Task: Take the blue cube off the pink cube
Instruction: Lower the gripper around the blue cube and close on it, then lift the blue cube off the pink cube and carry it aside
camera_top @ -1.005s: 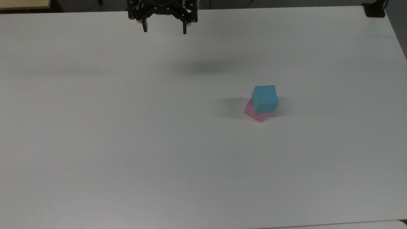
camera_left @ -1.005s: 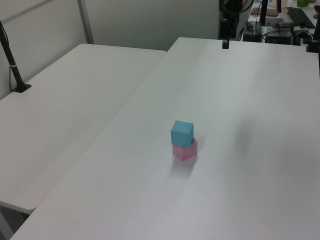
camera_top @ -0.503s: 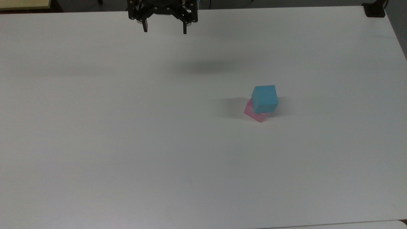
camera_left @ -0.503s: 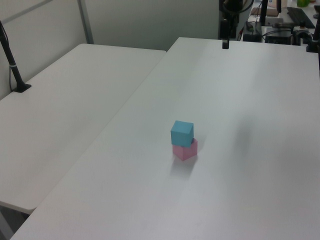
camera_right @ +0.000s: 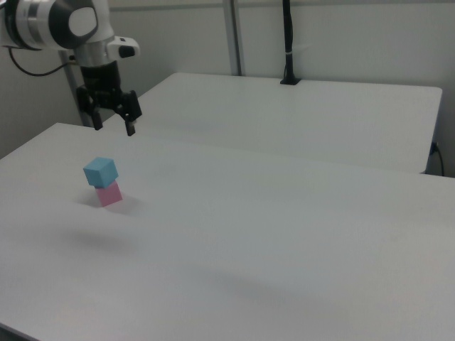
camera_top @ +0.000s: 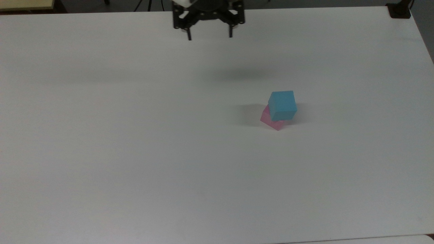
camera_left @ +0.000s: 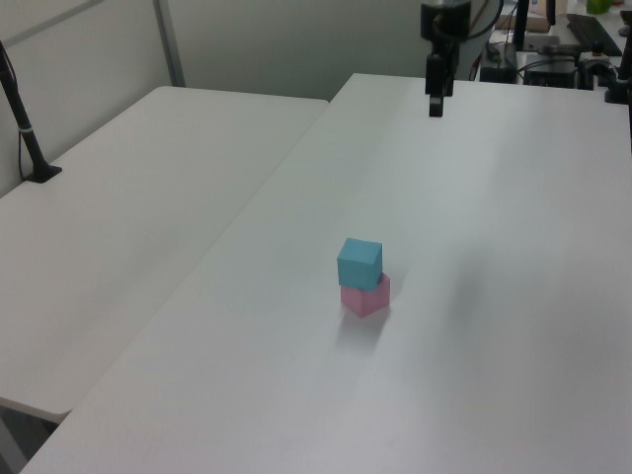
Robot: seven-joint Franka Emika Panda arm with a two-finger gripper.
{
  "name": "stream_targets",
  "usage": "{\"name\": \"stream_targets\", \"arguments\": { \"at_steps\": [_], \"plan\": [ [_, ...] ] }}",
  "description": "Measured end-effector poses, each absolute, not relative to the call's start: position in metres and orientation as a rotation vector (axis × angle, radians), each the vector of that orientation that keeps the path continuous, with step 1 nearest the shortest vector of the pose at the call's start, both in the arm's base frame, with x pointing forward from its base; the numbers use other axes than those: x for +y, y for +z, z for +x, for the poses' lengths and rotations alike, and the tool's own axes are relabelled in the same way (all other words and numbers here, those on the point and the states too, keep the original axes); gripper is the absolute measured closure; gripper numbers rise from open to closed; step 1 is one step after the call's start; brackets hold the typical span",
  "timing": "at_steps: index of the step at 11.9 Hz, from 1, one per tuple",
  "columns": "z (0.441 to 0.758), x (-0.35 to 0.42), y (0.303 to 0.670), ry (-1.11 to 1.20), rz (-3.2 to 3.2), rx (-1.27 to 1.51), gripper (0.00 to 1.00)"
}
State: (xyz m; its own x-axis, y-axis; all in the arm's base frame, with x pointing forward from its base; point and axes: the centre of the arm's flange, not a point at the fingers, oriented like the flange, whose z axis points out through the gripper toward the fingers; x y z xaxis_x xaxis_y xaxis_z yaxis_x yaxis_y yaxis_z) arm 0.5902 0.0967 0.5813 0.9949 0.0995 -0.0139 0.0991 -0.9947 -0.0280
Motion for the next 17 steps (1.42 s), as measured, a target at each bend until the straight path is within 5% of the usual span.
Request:
{"name": "stream_targets", "arguments": {
  "at_steps": [4, 9, 13, 17],
  "plan": [
    [0.601, 0.178, 0.549, -0.043, -3.089, -0.149, 0.0],
    [0.626, 0.282, 0.424, -0.054, -3.085, -0.118, 0.0],
    [0.634, 0.304, 0.39, -0.106, -3.107, -0.047, 0.0],
    [0.645, 0.295, 0.392, -0.169, -3.158, -0.071, 0.42]
  ]
}}
